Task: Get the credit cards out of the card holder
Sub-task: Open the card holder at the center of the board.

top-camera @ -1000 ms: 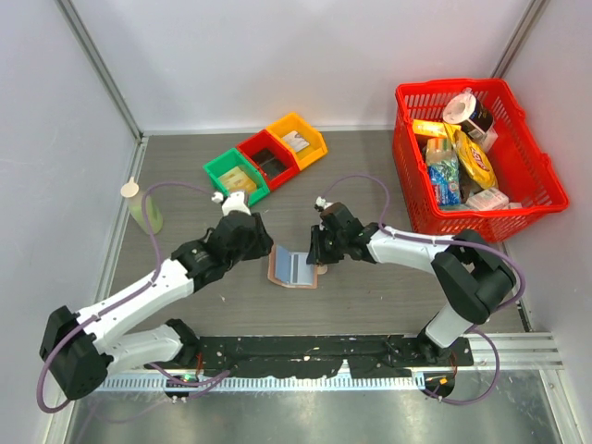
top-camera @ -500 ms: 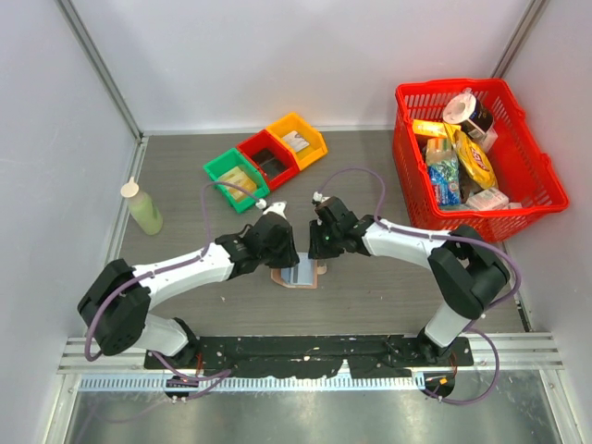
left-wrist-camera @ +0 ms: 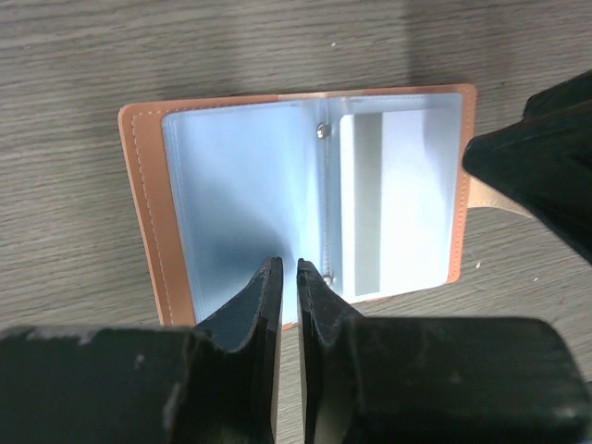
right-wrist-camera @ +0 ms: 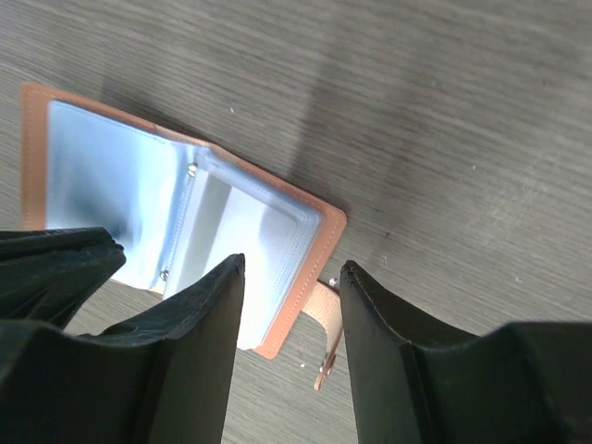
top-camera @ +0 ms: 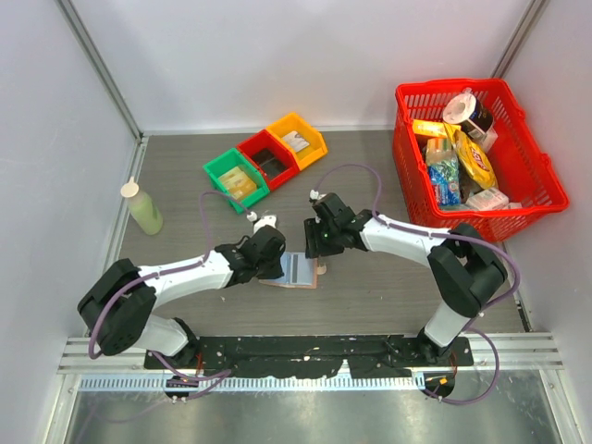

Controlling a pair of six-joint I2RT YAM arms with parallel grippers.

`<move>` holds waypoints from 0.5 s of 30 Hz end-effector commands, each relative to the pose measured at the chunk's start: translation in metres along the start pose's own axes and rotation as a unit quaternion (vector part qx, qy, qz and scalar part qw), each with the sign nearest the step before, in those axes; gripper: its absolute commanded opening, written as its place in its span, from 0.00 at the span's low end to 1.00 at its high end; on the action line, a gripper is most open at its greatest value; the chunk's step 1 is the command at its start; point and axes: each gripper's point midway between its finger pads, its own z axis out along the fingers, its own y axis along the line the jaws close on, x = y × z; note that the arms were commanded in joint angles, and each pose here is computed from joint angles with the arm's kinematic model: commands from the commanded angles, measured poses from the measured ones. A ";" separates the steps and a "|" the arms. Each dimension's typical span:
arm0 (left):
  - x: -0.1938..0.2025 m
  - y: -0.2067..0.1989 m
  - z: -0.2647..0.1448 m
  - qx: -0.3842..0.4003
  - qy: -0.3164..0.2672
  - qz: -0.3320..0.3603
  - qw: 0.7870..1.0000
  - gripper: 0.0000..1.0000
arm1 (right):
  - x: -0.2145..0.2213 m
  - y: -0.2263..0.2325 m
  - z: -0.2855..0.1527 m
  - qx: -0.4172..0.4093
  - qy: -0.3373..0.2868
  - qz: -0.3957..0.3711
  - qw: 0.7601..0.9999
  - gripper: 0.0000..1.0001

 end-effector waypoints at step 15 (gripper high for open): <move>0.014 0.012 0.013 -0.007 0.001 -0.013 1.000 0.10 | -0.035 0.023 0.012 -0.026 0.004 -0.078 0.997 0.46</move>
